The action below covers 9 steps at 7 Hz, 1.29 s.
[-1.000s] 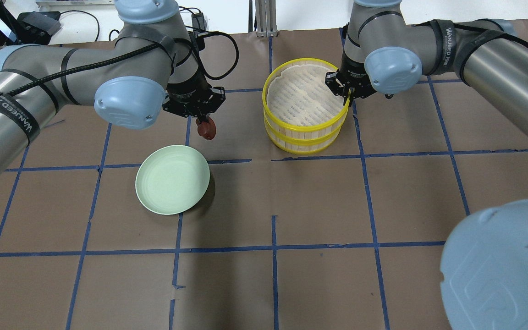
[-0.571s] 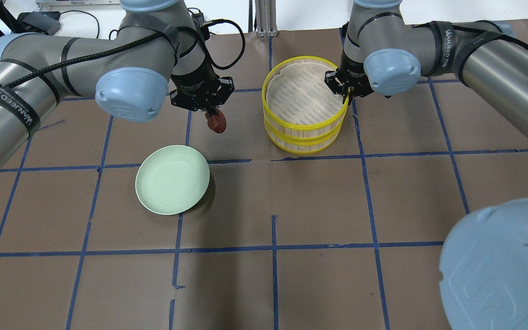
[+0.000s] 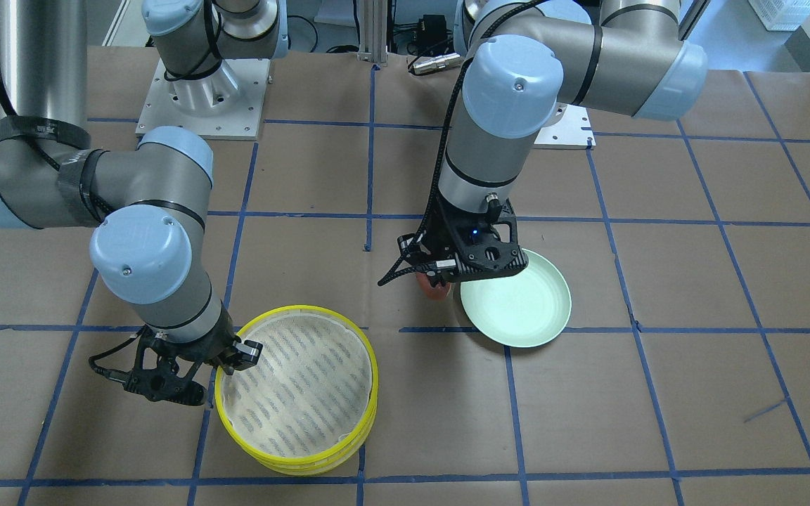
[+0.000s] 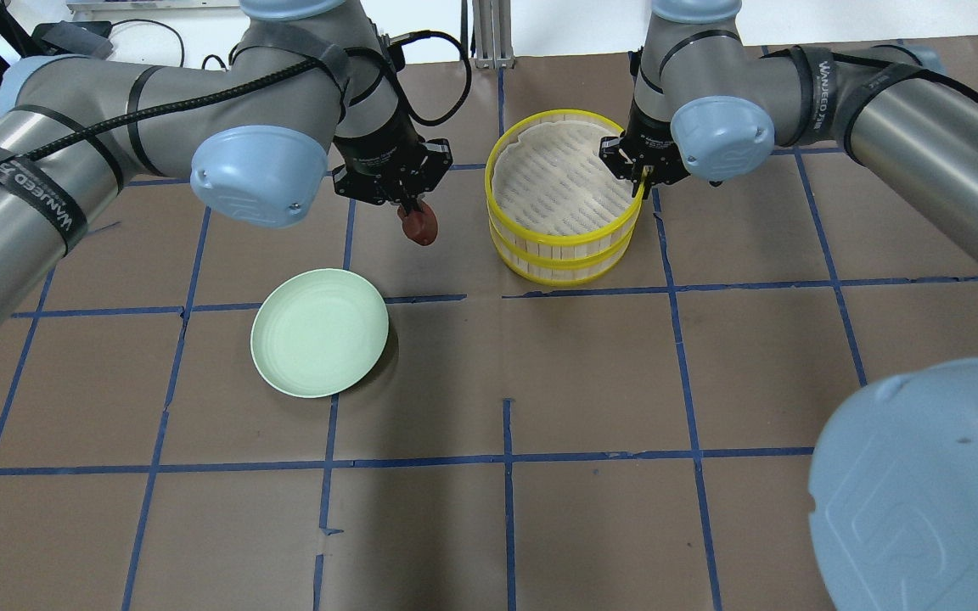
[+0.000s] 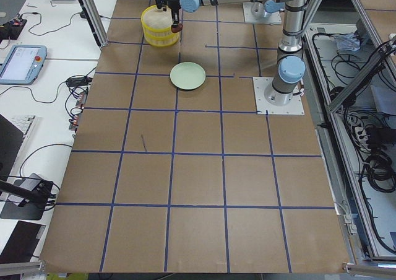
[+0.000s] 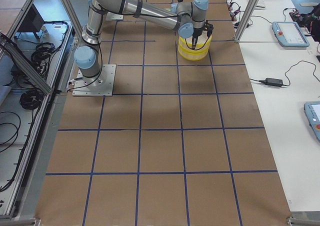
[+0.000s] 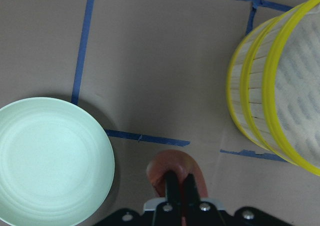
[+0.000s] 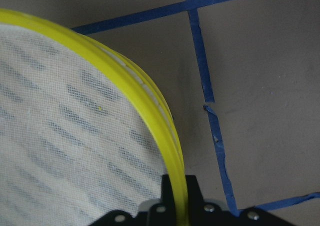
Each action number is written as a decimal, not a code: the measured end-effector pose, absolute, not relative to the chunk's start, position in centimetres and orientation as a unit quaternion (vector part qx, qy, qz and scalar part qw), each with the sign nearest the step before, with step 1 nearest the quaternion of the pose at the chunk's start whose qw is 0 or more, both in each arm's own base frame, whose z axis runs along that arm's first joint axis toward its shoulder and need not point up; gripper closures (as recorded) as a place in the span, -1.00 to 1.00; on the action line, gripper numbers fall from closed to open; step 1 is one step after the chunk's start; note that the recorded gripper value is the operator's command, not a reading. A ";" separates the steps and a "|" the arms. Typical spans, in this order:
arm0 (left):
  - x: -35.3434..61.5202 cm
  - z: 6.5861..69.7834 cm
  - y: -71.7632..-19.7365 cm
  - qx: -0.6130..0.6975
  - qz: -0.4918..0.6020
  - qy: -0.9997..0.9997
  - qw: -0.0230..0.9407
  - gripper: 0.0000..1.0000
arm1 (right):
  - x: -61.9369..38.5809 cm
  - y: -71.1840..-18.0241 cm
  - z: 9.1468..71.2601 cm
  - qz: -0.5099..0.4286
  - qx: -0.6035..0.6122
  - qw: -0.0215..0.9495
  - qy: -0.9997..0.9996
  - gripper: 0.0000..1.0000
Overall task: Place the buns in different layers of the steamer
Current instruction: 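Lift the brown bun and carry it over the top steamer tier, then drop the brown bun into the top tier with the left gripper while the right releases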
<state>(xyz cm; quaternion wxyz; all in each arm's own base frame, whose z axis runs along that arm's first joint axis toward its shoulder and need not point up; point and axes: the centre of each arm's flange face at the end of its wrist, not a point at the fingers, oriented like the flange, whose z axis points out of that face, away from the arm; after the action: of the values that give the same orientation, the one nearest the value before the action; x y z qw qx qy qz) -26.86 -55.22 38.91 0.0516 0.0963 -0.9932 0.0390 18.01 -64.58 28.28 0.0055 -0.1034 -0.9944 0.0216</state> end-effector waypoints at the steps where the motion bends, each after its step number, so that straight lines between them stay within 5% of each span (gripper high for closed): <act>1: -27.4 39.4 -55.0 0.095 0.042 -0.993 0.053 0.92 | 18.0 -64.6 28.2 0.021 -0.102 0.008 -0.995 -0.99; 5: -31.3 40.7 -53.7 0.077 0.054 -0.994 0.061 0.91 | 13.9 -63.9 33.6 0.027 -0.108 0.009 -0.994 -1.00; 9: -37.6 39.2 -53.9 0.102 0.091 -0.982 0.133 0.86 | 12.2 -52.2 50.4 -0.009 -0.089 0.004 -0.996 -1.00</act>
<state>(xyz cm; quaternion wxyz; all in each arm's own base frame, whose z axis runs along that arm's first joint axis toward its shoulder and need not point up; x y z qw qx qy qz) -37.60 -53.90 39.21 0.1330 0.1020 -0.9817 0.0909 12.15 -52.18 50.44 0.0044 -0.0887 -0.9960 -0.0095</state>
